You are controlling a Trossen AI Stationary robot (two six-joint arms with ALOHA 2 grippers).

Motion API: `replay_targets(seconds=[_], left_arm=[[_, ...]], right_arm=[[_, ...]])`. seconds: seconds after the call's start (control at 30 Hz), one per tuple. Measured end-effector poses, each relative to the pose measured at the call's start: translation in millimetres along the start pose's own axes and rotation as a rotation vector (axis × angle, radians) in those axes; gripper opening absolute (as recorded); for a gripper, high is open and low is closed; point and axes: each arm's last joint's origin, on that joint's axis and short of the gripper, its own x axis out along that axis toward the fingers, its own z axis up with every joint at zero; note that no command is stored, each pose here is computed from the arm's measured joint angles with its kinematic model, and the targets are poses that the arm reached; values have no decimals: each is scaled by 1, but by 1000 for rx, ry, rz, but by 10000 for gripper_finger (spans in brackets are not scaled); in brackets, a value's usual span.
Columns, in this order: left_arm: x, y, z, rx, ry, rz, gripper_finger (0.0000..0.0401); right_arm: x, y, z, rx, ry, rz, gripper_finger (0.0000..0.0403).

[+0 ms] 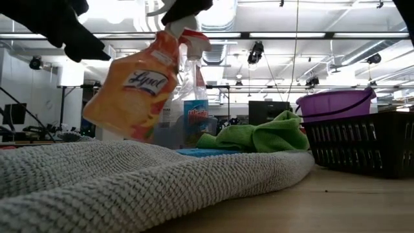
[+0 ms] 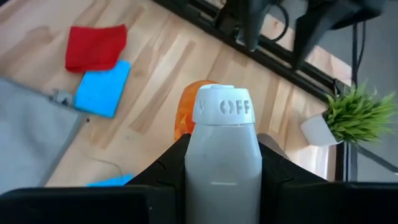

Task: Pick & Place Kitchen Items
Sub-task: Put the orange spray bottle into the black bin

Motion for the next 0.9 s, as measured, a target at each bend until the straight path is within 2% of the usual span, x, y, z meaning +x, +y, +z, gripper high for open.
replay_targets(seconds=[0.2,0.43,0.73,0.9], left_arm=[[9,-10,0,57,38,-61,278],[20,-25,1,109,55,-127,282],[32,-33,13,95,-41,-80,347],[43,-37,16,98,-57,-78,359]], right_arm=[[0,-1,1,64,-17,-11,101],[3,0,1,77,-12,-2,101],[24,1,-3,103,-6,6,101],[37,1,-4,100,-18,3,101]])
